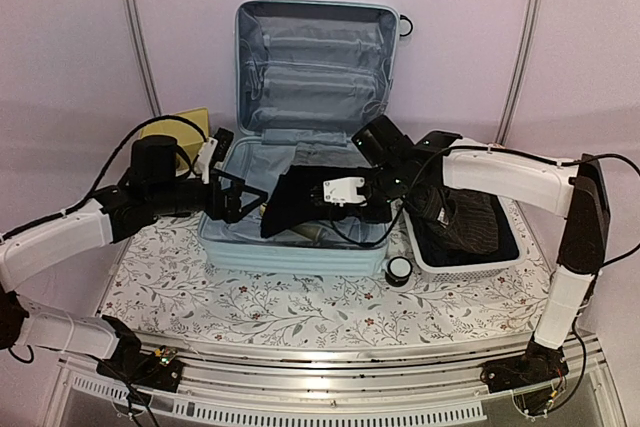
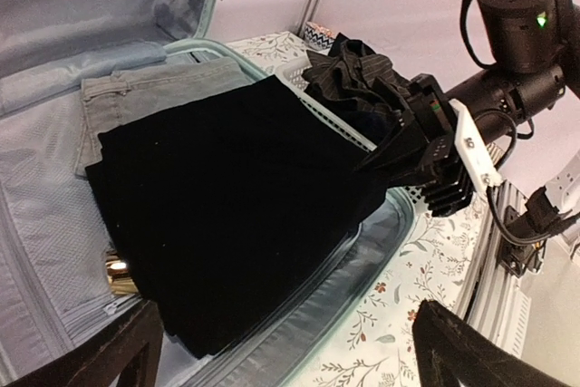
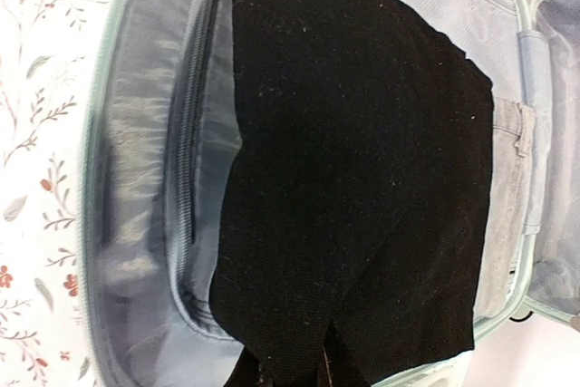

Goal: Open, take out, and arrange the luggage
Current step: Move the clothes to the opened luggage.

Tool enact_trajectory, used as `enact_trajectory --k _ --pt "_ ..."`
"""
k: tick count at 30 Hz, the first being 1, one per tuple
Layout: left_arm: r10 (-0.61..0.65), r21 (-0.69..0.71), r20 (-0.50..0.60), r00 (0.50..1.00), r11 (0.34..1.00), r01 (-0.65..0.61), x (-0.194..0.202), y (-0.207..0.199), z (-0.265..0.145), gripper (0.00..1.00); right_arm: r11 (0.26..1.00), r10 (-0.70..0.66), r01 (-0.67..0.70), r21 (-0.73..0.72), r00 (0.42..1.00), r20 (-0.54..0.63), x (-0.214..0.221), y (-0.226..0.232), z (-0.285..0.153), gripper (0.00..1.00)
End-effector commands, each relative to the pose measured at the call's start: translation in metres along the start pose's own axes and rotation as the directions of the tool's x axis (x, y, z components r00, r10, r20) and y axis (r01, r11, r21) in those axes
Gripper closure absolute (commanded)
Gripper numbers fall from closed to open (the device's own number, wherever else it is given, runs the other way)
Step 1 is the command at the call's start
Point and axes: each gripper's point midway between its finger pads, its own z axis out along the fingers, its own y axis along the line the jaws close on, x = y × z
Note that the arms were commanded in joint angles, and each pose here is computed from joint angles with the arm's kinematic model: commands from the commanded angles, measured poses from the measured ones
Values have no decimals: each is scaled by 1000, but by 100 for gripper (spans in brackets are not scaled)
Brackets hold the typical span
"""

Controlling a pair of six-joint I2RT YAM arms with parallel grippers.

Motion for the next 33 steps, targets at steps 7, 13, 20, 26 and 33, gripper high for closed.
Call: enact_trajectory --k 7,13,20,26,33 --pt "71 29 9 997 997 -71 3 -19 -2 2 986 43 -36 -161 998 41 -25 47 -50 97" --pt "75 55 2 997 996 -75 7 -27 -3 2 947 83 -71 -312 996 24 -37 92 -66 97" --pt "112 134 -11 994 985 -109 19 -52 -2 2 946 170 -155 -285 985 28 -49 86 -67 57" --pt "204 209 27 979 956 -205 28 -80 4 2 910 404 -354 -215 872 276 -72 22 -131 34" --pt "464 222 92 881 853 -472 50 -123 29 2 574 815 -794 -200 529 238 -24 -19 -130 30"
